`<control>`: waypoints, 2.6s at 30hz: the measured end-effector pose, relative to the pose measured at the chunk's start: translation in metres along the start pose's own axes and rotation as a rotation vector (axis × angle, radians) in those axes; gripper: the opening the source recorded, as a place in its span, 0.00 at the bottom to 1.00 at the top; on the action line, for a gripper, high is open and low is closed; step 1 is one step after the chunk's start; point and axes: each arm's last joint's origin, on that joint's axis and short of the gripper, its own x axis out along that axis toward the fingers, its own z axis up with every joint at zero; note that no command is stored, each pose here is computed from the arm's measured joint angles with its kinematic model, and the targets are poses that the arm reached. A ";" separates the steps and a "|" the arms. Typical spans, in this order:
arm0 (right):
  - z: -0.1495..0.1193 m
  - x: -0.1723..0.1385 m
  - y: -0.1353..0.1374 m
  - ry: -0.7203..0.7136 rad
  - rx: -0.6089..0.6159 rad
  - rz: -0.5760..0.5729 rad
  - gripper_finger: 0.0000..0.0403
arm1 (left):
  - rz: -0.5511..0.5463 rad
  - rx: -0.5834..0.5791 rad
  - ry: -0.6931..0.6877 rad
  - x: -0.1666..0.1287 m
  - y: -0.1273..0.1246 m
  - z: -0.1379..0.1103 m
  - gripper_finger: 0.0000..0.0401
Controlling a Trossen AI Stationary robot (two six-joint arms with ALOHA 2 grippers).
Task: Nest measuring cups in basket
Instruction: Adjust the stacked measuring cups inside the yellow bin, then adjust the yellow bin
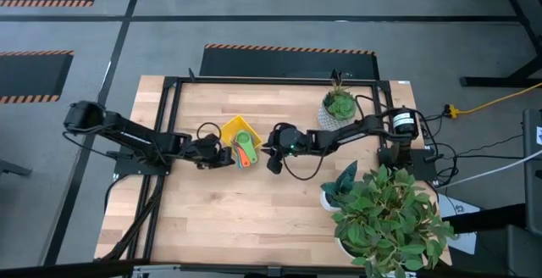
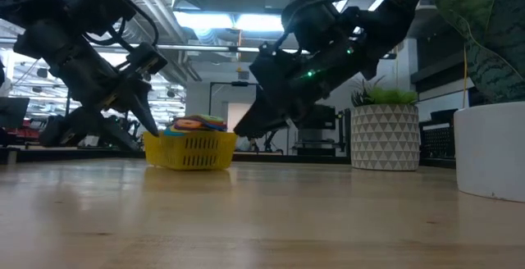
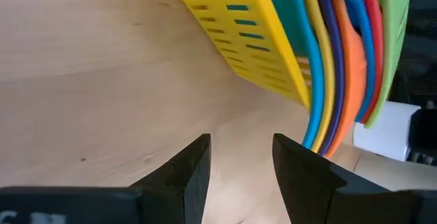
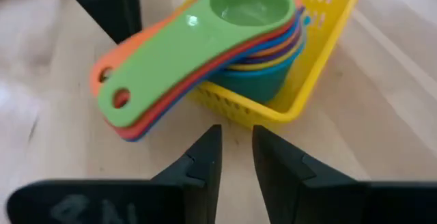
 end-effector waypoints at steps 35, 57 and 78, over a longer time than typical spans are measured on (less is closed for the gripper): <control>-0.002 -0.002 0.022 -0.038 -0.033 0.071 0.22 | -0.093 0.176 0.115 0.015 -0.047 0.004 0.37; -0.003 0.000 0.001 0.018 -0.093 -0.041 0.22 | 0.238 0.506 -0.024 0.008 -0.018 0.011 0.37; 0.013 0.007 -0.058 -0.064 0.001 -0.137 0.22 | 0.199 0.508 0.004 0.009 -0.021 0.008 0.37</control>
